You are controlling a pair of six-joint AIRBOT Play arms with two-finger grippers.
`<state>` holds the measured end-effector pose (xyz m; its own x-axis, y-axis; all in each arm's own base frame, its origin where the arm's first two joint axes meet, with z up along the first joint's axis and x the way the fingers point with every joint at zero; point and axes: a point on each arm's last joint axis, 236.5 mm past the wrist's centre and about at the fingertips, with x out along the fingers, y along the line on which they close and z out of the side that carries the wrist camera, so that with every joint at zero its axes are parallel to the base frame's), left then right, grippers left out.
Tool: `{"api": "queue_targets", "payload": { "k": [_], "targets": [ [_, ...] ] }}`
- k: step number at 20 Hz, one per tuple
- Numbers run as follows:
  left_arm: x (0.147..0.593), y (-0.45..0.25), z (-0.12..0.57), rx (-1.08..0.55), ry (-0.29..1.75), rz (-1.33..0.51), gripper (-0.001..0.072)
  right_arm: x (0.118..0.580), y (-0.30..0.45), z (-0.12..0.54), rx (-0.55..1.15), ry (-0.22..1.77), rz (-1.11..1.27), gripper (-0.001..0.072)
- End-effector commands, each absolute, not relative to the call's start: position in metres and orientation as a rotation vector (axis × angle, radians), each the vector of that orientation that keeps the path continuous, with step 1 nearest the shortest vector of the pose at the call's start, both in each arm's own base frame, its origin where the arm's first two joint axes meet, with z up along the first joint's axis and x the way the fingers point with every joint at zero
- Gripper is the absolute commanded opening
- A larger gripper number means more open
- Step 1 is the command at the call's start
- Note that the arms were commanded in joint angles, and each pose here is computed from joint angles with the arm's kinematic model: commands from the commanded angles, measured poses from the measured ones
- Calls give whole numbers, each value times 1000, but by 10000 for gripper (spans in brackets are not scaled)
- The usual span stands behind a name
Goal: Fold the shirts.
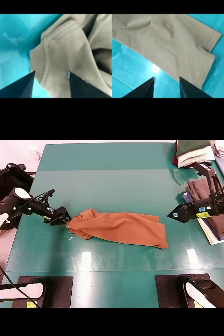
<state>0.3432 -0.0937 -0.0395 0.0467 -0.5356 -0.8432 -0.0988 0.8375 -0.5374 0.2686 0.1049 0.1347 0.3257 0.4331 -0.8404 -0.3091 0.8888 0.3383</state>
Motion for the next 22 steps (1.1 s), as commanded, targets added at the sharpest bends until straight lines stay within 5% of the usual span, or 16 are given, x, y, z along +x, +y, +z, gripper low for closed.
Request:
{"api": "queue_targets", "payload": {
  "k": [1, 4, 5, 6, 13, 14, 15, 16, 19, 22],
  "targets": [
    [332, -112, -45, -506, 1560, -410, 501, 273, 105, 136, 126, 1120, 483, 365],
    [330, -136, -50, -410, 1549, -487, 477, 273, 105, 136, 126, 1121, 482, 365],
    [332, -139, -50, -410, 1538, -488, 166, 273, 105, 136, 125, 1121, 482, 365],
    [334, -141, -47, -424, 1532, -493, 27, 273, 105, 136, 125, 1121, 482, 365],
    [397, -88, 40, -435, 1227, -409, 31, 275, 105, 137, 126, 1111, 479, 365],
    [397, -81, 40, -434, 1224, -393, 172, 277, 104, 138, 127, 1103, 477, 365],
    [393, -76, 31, -426, 1251, -378, 497, 278, 104, 138, 128, 1100, 476, 365],
    [386, -75, 21, -424, 1281, -371, 622, 278, 105, 139, 129, 1097, 476, 365],
    [368, -94, -15, -480, 1332, -372, 623, 281, 104, 140, 130, 1086, 472, 365],
    [385, -124, -11, -704, 1253, -395, 624, 281, 104, 140, 139, 1088, 467, 365]
  ]
}}
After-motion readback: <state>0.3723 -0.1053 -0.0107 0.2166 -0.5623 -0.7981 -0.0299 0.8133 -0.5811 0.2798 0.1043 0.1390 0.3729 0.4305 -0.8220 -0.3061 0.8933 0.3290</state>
